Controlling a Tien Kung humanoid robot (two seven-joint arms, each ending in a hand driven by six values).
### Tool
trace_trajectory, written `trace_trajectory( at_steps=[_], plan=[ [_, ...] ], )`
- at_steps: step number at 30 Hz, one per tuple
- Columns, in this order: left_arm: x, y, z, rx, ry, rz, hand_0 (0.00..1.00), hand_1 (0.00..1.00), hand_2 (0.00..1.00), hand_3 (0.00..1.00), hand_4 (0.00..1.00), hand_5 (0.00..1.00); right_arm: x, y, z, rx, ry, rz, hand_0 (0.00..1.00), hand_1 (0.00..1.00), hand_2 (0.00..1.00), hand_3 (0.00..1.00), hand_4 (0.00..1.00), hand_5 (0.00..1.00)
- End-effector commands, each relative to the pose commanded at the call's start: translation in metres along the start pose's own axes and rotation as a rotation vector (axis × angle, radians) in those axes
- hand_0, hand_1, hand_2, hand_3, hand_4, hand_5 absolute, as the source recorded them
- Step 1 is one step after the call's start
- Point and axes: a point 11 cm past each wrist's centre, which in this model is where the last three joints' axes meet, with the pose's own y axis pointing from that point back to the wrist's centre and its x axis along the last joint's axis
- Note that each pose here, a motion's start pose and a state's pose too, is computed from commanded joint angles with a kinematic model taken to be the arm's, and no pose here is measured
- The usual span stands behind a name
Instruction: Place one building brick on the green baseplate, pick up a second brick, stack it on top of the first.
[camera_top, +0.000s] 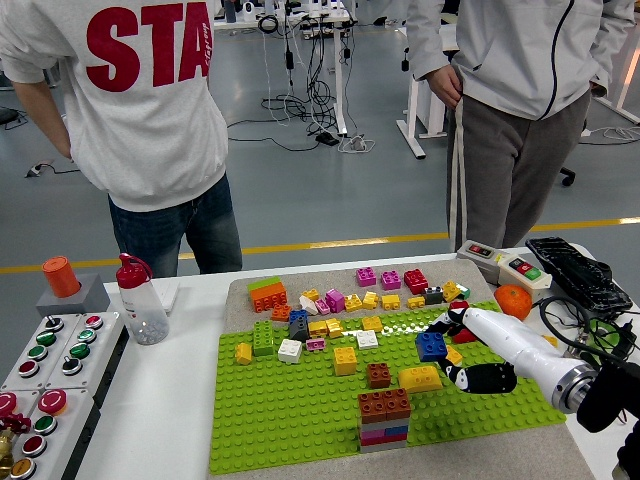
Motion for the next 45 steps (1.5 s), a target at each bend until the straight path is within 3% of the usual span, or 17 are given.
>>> trace_trajectory(
  at_steps=[20,36,45],
  plan=[
    [0.001,0.0,0.002,-0.001,-0.001,0.0,0.661,0.681,0.699,0.577,0.3,0.998,-0.014,-0.004,-0.001,-0.065,-0.023,-0.094,0.896,0.759,0.754,0.568,0.451,0.135],
    [0.001,0.0,0.001,0.0,-0.002,0.0,0.662,0.682,0.699,0.577,0.3,0.998,-0.016,-0.004,-0.003,-0.053,0.036,-0.05,0.894,0.76,0.753,0.568,0.458,0.151],
    [0.001,0.0,-0.001,0.005,-0.005,0.0,0.662,0.683,0.699,0.577,0.301,0.998,-0.021,-0.009,0.021,-0.115,0.041,-0.044,0.897,0.762,0.756,0.573,0.467,0.162]
  ],
)
